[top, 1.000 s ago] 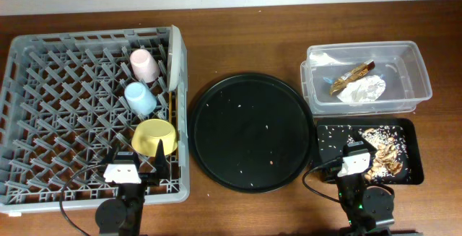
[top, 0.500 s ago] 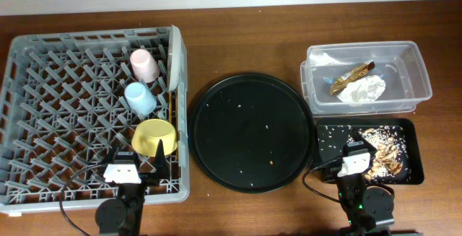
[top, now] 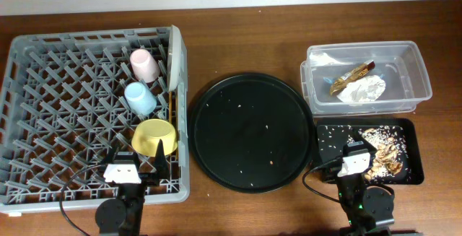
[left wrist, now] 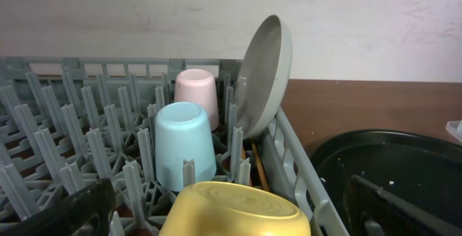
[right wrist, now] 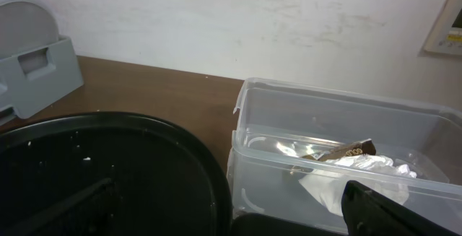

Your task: Sort waste into correct bins and load items into the dishwasher rack

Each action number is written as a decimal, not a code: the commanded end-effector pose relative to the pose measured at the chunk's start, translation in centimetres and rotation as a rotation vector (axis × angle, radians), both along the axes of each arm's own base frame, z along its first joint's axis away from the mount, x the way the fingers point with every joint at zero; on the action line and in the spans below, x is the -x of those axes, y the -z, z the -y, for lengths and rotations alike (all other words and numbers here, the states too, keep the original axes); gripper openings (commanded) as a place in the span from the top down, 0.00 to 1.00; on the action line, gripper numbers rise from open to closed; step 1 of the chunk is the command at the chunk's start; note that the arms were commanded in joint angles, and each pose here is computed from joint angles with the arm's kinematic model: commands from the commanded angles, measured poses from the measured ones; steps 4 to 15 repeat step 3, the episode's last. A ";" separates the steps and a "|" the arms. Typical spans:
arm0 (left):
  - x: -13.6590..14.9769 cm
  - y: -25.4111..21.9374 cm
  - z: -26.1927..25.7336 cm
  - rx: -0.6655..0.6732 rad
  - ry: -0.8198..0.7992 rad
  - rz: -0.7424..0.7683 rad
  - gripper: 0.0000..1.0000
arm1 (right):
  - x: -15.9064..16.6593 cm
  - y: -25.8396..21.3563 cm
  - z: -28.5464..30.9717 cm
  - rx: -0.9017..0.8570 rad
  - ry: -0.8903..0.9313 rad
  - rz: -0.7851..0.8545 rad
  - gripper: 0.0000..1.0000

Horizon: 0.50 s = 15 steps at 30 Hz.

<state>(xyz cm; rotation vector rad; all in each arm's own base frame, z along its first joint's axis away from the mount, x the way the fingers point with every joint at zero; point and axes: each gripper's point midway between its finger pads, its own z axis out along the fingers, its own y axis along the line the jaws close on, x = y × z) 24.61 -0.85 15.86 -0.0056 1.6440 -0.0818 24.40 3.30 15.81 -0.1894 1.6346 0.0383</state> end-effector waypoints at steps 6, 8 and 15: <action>0.0 0.2 0.0 0.006 -0.003 -0.004 0.01 | 0.0 0.2 0.2 0.009 0.009 -0.002 0.01; 0.0 0.2 0.0 0.006 -0.003 -0.004 0.01 | 0.0 0.2 0.2 0.009 0.009 -0.002 0.01; 0.0 0.2 0.0 0.006 -0.003 -0.004 0.01 | 0.0 0.2 0.2 0.009 0.009 -0.002 0.01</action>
